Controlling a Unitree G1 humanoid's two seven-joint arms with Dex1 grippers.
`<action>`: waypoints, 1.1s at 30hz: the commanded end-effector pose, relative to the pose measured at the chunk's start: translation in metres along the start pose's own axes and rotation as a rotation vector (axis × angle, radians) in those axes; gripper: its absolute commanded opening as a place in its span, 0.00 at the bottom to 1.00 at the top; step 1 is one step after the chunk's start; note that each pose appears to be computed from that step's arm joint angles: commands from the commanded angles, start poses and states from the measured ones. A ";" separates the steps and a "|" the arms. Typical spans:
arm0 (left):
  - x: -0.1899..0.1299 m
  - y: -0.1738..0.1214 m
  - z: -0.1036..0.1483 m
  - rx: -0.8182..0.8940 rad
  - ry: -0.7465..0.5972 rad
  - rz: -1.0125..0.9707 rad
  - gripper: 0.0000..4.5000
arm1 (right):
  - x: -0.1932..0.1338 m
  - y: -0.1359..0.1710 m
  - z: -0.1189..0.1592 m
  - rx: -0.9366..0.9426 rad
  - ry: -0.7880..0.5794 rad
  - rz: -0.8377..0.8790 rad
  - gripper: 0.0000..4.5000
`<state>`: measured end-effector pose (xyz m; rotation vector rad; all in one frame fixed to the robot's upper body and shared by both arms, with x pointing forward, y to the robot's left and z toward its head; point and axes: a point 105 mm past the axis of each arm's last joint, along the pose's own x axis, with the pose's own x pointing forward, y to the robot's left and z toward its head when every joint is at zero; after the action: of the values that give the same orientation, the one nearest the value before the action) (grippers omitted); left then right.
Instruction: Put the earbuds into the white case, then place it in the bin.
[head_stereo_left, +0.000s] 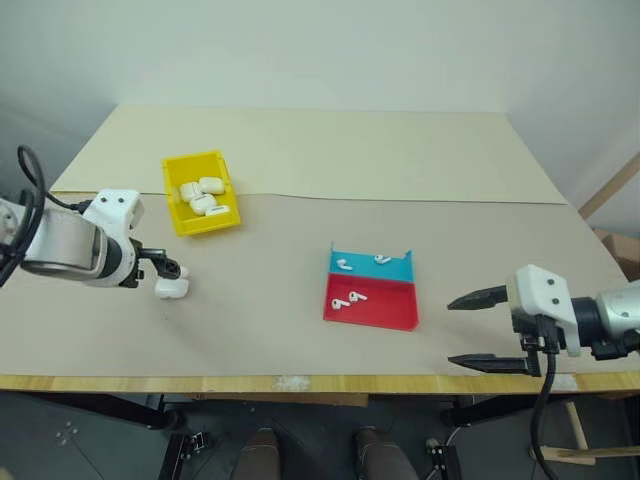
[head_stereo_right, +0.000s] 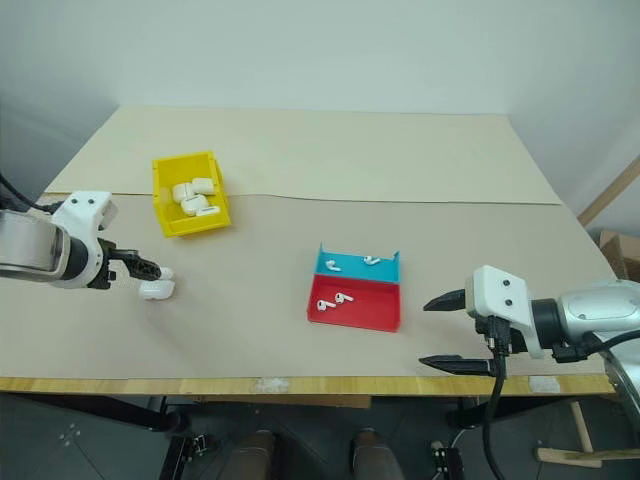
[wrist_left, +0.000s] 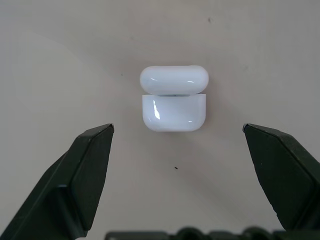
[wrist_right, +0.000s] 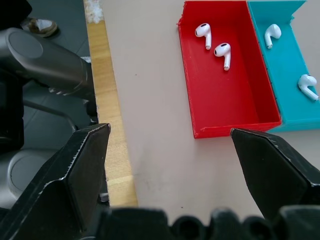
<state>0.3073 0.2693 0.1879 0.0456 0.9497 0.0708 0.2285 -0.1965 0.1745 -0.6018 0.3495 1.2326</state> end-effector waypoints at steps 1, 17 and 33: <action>0.002 0.000 0.001 -0.005 0.020 0.013 1.00 | -0.007 0.001 0.009 -0.019 -0.004 -0.033 0.99; 0.029 -0.004 0.003 0.047 0.096 0.024 1.00 | -0.010 0.011 0.006 0.048 0.010 -0.073 0.99; 0.045 -0.006 0.006 0.038 0.111 0.014 1.00 | -0.012 0.013 0.003 0.077 0.026 -0.095 0.99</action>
<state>0.3359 0.2661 0.1470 0.0996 1.0870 0.0731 0.2139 -0.2022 0.1713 -0.5398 0.4146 1.1240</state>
